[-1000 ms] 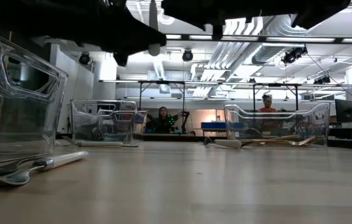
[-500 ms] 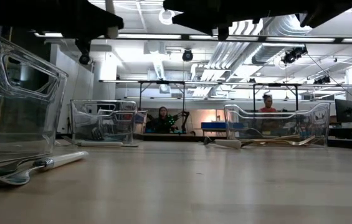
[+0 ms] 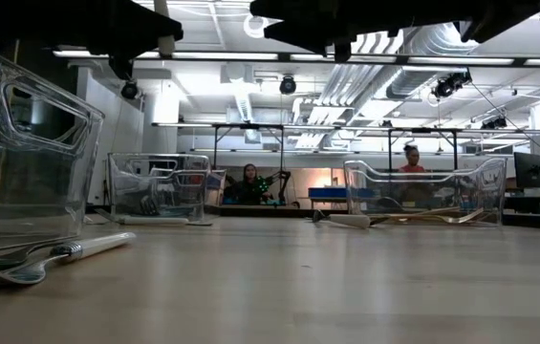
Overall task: Sort silverware by color (type)
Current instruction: Put the white fork into the bottom left transparent bin
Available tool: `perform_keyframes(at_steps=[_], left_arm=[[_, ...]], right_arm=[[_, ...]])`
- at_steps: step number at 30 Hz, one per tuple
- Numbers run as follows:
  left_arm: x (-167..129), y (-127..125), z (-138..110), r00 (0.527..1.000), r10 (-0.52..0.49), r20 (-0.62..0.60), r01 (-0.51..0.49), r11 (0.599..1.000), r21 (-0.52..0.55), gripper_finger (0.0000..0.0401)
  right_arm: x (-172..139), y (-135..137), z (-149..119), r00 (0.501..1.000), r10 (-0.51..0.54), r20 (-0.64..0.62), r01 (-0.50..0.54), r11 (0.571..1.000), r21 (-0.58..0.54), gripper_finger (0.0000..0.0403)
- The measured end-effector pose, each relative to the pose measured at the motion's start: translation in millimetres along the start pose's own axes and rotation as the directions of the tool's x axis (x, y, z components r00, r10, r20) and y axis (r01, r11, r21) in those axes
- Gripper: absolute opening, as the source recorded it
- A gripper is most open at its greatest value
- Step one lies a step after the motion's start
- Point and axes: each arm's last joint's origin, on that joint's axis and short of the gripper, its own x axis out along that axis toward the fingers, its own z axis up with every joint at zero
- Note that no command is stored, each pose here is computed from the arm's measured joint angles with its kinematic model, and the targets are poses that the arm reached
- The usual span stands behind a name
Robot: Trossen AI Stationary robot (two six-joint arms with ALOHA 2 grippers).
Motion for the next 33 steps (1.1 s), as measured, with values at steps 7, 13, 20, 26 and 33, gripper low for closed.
perform_keyframes(at_steps=[7, 13, 20, 26, 33], left_arm=[[0, 0, 0, 1.000, -0.001, 0.000, 0.001, 1.000, 0.002, 0.0021], [0, -8, 3, 0.991, -0.136, -0.014, 0.137, 0.990, 0.025, 0.0021], [-1, -47, 27, 0.933, -0.228, -0.278, 0.292, 0.932, 0.215, 0.0021], [-11, -83, 40, 0.794, -0.227, -0.564, 0.413, 0.882, 0.227, 0.0021], [-31, -132, 31, 0.494, -0.119, -0.861, 0.407, 0.907, 0.108, 0.0021]], right_arm=[[0, 0, -1, 1.000, 0.001, -0.015, -0.001, 1.000, -0.008, 0.0248], [0, 0, -2, 1.000, 0.001, -0.017, -0.002, 1.000, -0.009, 0.0248], [0, 0, -4, 0.999, 0.003, -0.042, -0.004, 1.000, -0.023, 0.0248], [0, 1, -8, 0.997, 0.005, -0.077, -0.007, 1.000, -0.029, 0.0248], [0, 1, -12, 0.994, 0.006, -0.109, -0.007, 1.000, -0.007, 0.0248]])
